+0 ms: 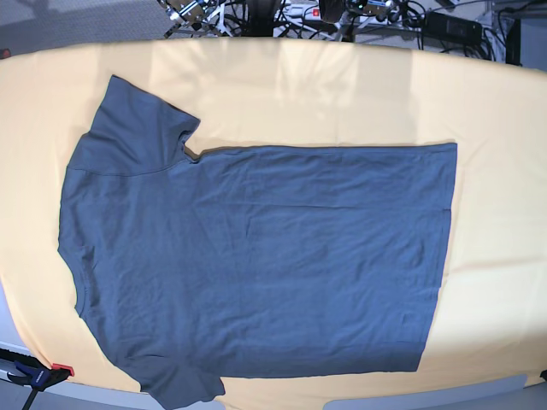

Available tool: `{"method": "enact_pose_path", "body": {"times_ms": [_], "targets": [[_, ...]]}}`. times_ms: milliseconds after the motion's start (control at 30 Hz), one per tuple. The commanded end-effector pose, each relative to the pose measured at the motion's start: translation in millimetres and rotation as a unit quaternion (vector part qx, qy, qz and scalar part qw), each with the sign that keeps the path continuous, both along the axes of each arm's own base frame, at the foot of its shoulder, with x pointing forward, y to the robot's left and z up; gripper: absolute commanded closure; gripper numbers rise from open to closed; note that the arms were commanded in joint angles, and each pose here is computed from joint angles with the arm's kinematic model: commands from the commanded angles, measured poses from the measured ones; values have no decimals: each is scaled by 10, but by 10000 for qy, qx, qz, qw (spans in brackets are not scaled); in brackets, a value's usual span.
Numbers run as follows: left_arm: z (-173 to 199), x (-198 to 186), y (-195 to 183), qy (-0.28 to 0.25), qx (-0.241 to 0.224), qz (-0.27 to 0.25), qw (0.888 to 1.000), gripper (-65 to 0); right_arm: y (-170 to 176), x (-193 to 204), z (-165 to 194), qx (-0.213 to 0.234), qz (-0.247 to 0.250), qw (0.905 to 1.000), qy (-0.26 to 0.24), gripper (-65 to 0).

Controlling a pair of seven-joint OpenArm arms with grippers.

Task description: Fold the T-shirt properly

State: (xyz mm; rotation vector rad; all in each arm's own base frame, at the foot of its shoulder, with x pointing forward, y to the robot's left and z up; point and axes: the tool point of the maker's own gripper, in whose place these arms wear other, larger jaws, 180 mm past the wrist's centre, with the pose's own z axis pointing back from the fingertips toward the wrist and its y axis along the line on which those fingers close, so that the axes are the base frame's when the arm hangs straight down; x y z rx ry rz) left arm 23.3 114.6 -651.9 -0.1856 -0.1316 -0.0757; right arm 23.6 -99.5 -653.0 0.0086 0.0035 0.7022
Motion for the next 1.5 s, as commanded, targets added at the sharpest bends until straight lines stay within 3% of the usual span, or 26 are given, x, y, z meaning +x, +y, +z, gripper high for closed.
{"method": "enact_pose_path", "body": {"times_ms": [0, 167, 267, 433, 567, 700, 867, 1133, 1333, 1467], "targets": [[4, -5, -22, -6, -28, -17, 10000, 0, 5, 60, 6, 5, 38, 10000, -66, 0], [17, -140, -25, 146, -211, -144, 9996, 0, -97, -45, 4, -89, 89, 9998, 175, 0], [21, -342, -15, 341, -220, -507, 9979, 0, -223, -252, 4, -5, 209, 9987, 469, 0], [95, -711, 22, 507, -369, -668, 9958, 0, -404, -787, 45, 102, 355, 9935, 1081, 0], [237, -937, -8, 628, -649, -897, 9919, 0, -369, -1170, 147, 479, 540, 9853, 1549, 0], [450, -1191, 93, 905, -747, -1237, 9854, 0, -369, -1457, 308, 378, 719, 9809, 1769, 0], [827, -1290, 320, 659, -760, -1624, 9816, 0, -288, -1543, 626, 410, 869, 9851, 1427, 0], [1578, -1362, 482, 257, -768, -2524, 9642, 0, -303, -1554, 1422, 215, 928, 9918, 855, 0], [2063, -1412, 400, 409, -728, -3549, 9312, 0, -280, -1363, 2085, 32, 1191, 9929, -9, 0], [2388, -1307, 292, 55, -698, -4056, 9114, 0, -236, -1183, 2502, 23, 1328, 9894, -585, 0]]}}
